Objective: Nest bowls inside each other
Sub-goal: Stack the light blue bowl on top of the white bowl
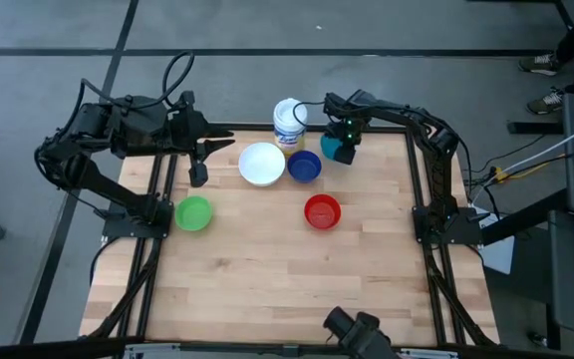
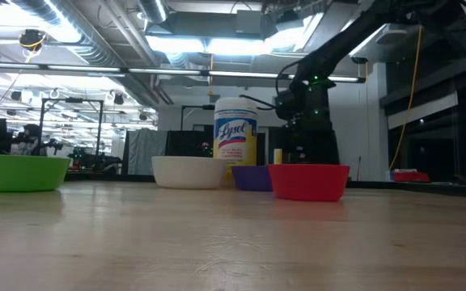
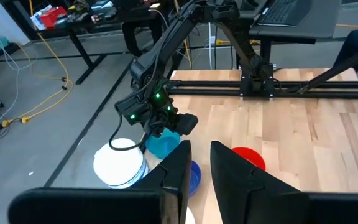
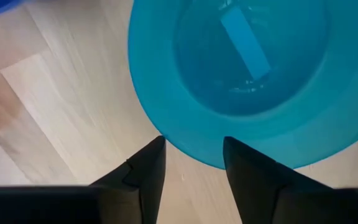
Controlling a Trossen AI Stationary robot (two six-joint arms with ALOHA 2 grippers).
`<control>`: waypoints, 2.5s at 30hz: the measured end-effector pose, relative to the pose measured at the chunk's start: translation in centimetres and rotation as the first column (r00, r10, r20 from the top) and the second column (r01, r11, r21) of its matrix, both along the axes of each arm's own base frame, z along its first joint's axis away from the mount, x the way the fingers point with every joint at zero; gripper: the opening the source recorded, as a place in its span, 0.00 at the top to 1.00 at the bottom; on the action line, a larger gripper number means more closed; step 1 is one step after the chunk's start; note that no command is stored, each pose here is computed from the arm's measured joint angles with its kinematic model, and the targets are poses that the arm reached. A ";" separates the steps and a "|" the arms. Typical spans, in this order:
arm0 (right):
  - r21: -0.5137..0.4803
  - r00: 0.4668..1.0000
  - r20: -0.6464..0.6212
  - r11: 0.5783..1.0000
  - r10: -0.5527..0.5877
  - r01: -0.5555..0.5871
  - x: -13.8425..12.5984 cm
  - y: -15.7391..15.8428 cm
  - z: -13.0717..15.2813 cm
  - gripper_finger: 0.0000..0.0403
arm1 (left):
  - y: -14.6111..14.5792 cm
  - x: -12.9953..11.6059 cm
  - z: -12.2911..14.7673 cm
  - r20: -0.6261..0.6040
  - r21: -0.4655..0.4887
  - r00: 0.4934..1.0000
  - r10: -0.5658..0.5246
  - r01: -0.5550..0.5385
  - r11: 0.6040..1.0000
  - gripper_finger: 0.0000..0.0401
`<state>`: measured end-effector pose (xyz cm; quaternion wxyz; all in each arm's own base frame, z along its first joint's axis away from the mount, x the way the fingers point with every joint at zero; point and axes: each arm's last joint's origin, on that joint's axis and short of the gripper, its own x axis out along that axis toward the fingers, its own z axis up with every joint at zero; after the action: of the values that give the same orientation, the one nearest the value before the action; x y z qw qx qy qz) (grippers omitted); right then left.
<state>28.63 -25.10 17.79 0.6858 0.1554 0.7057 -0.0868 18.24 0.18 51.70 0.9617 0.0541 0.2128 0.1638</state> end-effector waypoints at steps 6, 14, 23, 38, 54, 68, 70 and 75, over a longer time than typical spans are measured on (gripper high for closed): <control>-0.002 1.000 0.008 1.000 0.013 -0.013 0.4 0.4 0.0 0.65 | 0.0 0.0 0.0 0.000 -0.001 1.000 0.001 -0.001 1.000 0.86; 0.005 1.000 -0.005 1.000 -0.015 0.015 0.5 0.6 0.0 0.91 | 0.0 0.0 0.0 0.000 -0.001 1.000 0.000 0.000 1.000 0.86; 0.026 0.999 -0.036 0.999 -0.039 0.040 0.3 1.0 0.0 0.99 | 0.0 0.0 -0.1 -0.010 0.000 1.000 0.001 -0.001 1.000 0.86; -0.054 1.000 -0.008 0.999 0.005 -0.006 2.2 5.7 3.7 1.00 | 0.2 -0.6 -1.0 -0.119 0.041 0.991 0.064 -0.060 0.997 0.93; -0.042 0.981 0.195 0.999 -0.013 0.022 -0.3 12.3 12.7 1.00 | 0.9 -3.4 -0.4 -0.080 0.137 0.958 0.276 -0.263 0.955 0.95; 0.149 0.825 0.564 0.986 -0.023 -0.075 5.7 24.1 14.8 1.00 | 1.1 -5.4 -0.6 -0.084 0.102 0.942 0.325 -0.317 0.943 0.95; 0.179 0.804 0.593 0.981 -0.049 -0.072 6.8 24.7 14.4 1.00 | 1.1 -5.6 -1.0 -0.122 0.100 0.934 0.335 -0.324 0.941 0.95; 0.242 0.702 0.698 0.969 -0.142 -0.044 9.8 25.0 13.9 1.00 | 1.1 -6.1 -1.8 -0.209 0.088 0.908 0.363 -0.352 0.932 0.95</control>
<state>38.40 -0.12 31.67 0.8778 0.2774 0.3876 0.0475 12.15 1.29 49.85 0.8840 0.0555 0.3210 0.3353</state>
